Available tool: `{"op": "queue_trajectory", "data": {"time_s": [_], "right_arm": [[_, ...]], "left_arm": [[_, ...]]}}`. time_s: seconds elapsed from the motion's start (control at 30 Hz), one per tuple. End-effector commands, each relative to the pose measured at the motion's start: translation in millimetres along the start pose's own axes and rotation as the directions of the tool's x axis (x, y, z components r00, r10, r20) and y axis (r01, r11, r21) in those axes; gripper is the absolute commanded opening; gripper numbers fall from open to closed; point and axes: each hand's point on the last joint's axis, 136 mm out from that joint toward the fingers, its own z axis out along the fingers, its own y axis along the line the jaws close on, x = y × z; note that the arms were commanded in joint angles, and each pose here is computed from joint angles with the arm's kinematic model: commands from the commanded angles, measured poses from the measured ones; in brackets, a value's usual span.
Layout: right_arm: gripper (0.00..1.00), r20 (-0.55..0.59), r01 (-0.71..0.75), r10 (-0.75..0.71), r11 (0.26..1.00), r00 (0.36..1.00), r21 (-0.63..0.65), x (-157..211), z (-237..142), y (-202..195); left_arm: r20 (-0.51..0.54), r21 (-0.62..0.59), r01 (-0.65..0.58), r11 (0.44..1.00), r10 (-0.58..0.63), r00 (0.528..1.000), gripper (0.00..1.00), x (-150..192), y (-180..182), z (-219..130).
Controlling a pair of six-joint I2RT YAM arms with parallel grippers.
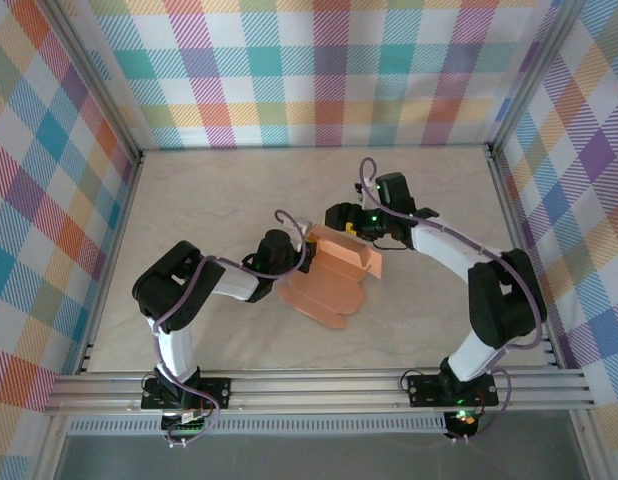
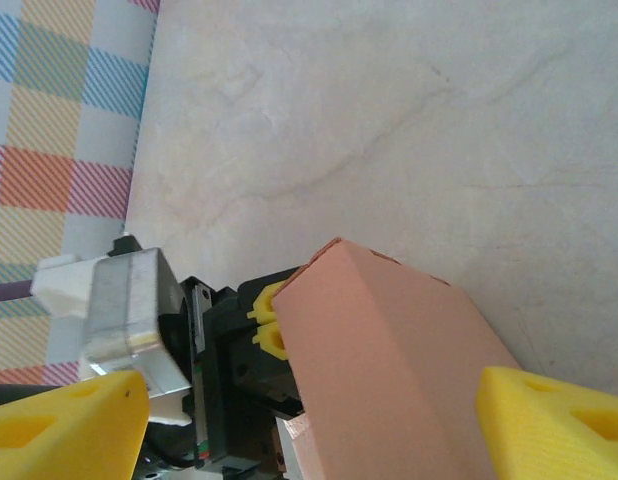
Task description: Fold the paper box
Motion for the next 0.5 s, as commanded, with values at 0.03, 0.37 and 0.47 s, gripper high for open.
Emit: {"op": "queue_trajectory", "data": {"time_s": [0.03,0.37,0.47], "right_arm": [[0.86,0.079,0.012,-0.017,0.997,0.997,0.072,-9.0,-26.3,-10.9],[0.87,0.163,-0.023,0.001,0.991,0.987,0.134,-16.9,-66.1,-40.3],[0.87,0.164,-0.037,0.014,0.989,0.986,0.14,-14.2,-68.3,-50.9]], "left_arm": [[-0.158,-0.037,-0.075,0.996,0.068,0.985,0.0,-3.8,2.7,-13.4],[-0.616,-0.076,-0.241,0.968,0.144,0.775,0.0,-21.8,11.4,-78.2],[-0.706,-0.049,-0.295,0.954,0.176,0.686,0.0,-23.5,14.0,-95.8]]}}
